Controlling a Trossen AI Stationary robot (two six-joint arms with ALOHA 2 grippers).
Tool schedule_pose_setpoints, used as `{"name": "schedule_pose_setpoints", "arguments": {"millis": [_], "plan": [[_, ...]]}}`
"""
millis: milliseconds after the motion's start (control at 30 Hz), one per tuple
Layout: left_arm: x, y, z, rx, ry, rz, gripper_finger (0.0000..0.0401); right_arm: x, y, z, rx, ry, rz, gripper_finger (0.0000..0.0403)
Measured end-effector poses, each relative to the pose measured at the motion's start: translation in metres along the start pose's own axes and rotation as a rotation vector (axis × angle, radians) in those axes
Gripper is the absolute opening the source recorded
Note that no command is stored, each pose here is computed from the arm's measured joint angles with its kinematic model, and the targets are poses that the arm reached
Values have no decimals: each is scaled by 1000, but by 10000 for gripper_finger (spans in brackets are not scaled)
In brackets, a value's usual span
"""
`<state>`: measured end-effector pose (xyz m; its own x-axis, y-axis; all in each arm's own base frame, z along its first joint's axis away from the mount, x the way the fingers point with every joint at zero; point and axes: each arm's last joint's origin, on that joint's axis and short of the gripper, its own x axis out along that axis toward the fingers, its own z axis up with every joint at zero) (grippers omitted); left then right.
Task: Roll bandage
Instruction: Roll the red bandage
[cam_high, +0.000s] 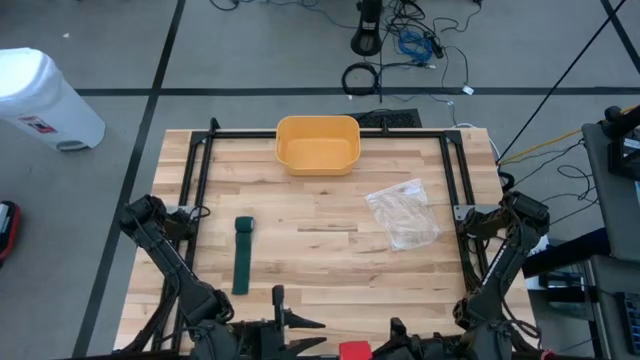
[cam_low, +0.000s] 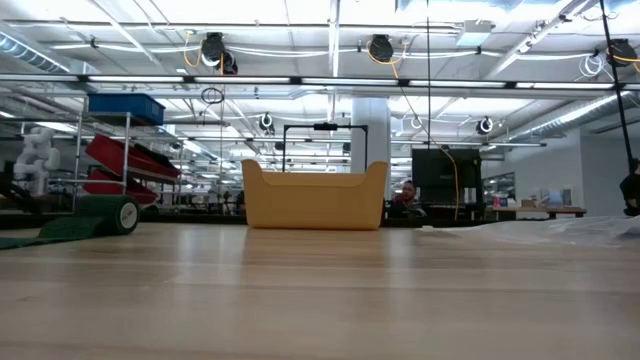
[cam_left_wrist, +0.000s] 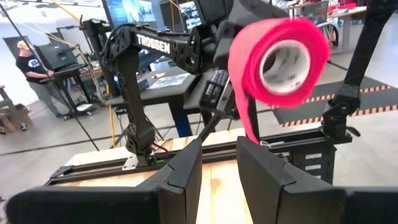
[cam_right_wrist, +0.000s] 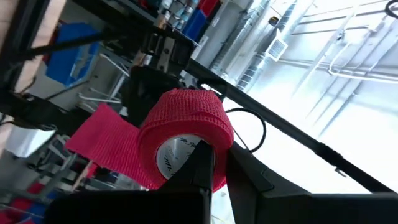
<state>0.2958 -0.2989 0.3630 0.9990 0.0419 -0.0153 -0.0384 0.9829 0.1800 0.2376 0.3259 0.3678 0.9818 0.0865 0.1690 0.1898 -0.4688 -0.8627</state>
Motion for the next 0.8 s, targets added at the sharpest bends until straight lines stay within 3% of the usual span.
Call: {"name": "schedule_pose_setpoints", "arguments": {"millis": [200,533,800], "plan": [[13,-2,-9,-13,-9,25,111,0,-4,-3,-22,23,-28,20],[21,-5,-7,-58,-102,60,179,0,-8,-7,-14,53,-57,20],[19,-7,-7,-48,-99,41,192,0,-8,-7,-15,56,-53,20]]}}
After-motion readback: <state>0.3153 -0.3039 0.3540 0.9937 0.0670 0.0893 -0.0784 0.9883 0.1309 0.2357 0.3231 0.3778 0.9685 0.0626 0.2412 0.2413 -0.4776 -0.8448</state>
